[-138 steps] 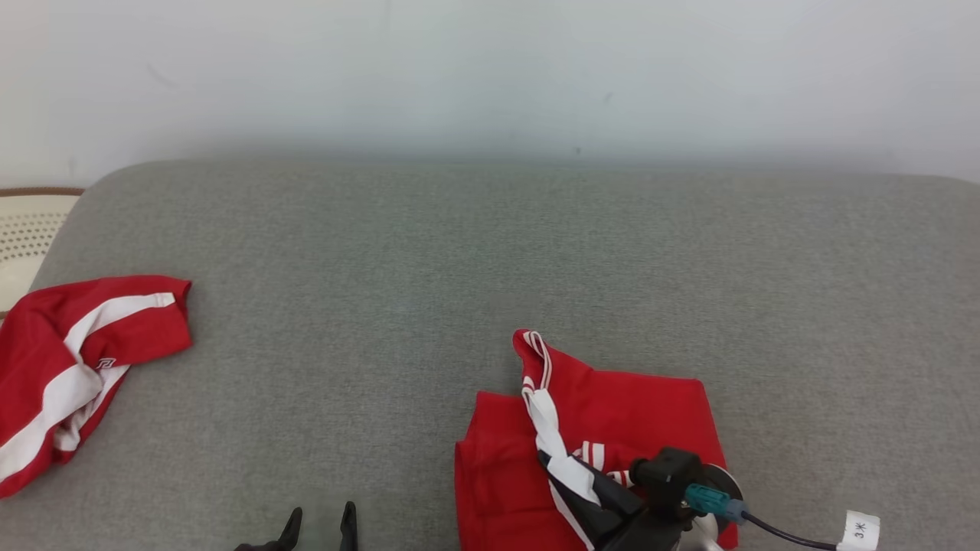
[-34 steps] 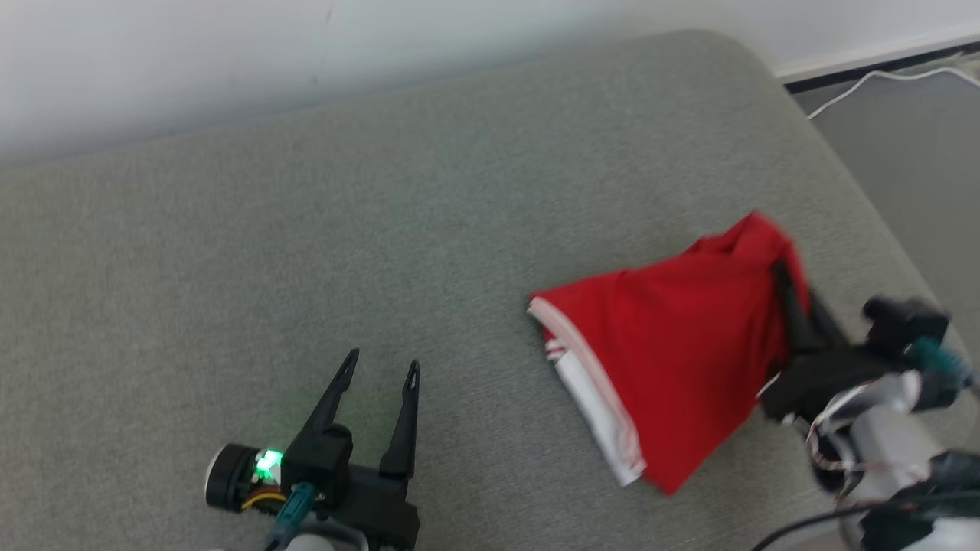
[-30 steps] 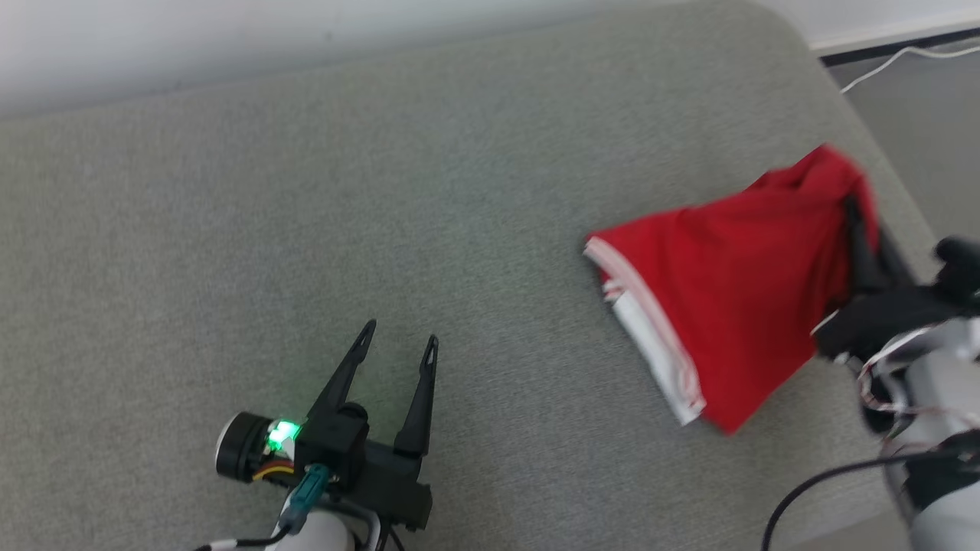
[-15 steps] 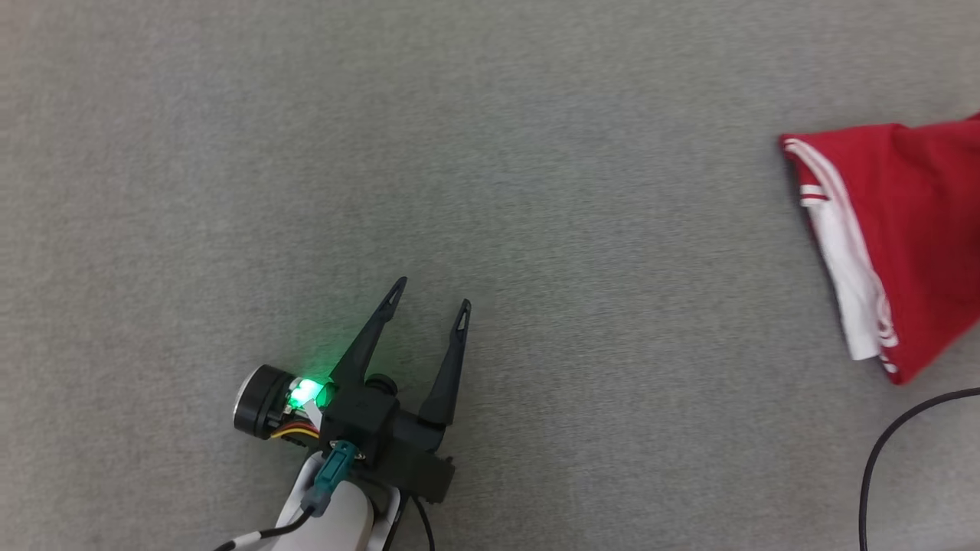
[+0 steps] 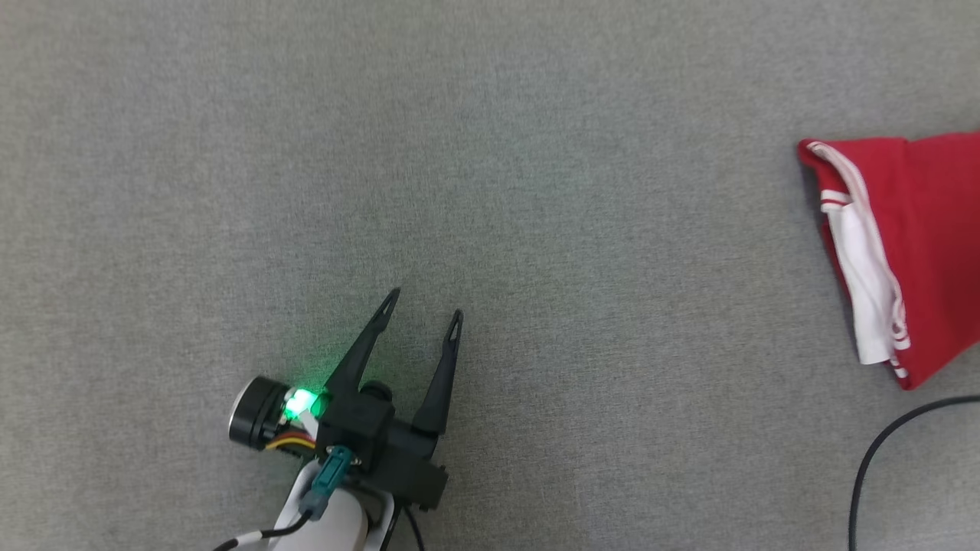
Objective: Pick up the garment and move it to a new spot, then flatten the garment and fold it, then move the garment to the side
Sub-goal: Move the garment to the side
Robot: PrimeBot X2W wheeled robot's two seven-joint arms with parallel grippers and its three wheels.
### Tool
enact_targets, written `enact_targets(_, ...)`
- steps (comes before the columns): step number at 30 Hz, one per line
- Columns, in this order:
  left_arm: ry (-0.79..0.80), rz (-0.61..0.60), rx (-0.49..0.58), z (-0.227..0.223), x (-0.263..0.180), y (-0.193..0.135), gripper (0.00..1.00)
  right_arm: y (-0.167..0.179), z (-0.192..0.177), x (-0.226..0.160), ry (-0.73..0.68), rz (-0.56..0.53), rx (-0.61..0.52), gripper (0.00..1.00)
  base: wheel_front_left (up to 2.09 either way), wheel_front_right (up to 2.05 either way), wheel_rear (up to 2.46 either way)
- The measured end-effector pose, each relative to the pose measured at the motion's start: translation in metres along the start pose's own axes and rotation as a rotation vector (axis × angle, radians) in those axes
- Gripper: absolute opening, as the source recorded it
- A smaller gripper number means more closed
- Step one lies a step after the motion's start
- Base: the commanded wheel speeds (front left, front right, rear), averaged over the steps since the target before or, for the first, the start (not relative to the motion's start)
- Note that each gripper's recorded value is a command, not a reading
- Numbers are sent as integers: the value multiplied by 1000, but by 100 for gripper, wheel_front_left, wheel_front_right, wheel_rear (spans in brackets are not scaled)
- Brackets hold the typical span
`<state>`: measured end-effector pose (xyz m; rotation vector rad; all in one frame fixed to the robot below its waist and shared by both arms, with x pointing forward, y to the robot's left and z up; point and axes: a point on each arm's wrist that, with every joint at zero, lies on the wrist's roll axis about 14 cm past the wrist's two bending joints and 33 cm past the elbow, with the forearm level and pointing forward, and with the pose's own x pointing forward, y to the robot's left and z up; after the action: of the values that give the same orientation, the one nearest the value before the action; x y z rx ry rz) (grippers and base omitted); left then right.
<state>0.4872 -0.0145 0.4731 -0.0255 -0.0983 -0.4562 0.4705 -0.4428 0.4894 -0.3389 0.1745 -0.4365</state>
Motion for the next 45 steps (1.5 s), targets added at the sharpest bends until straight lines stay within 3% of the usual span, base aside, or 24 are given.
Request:
enact_targets(8, 3, 50, 8, 13, -17, 7, 100, 26, 25, -24, -89, 65, 71, 100, 0, 0, 0)
enact_targets(27, 44, 358, 55, 34, -103, 82, 100, 147, 55, -145, -201, 436, 306, 100, 0, 0, 0)
enact_targets(38, 41, 468, 72, 44, -148, 108, 100, 172, 63, -199, -234, 521, 381, 100, 0, 0, 0)
enact_targets(45, 41, 473, 80, 46, -158, 110, 100, 180, 63, -215, -242, 548, 393, 100, 0, 0, 0)
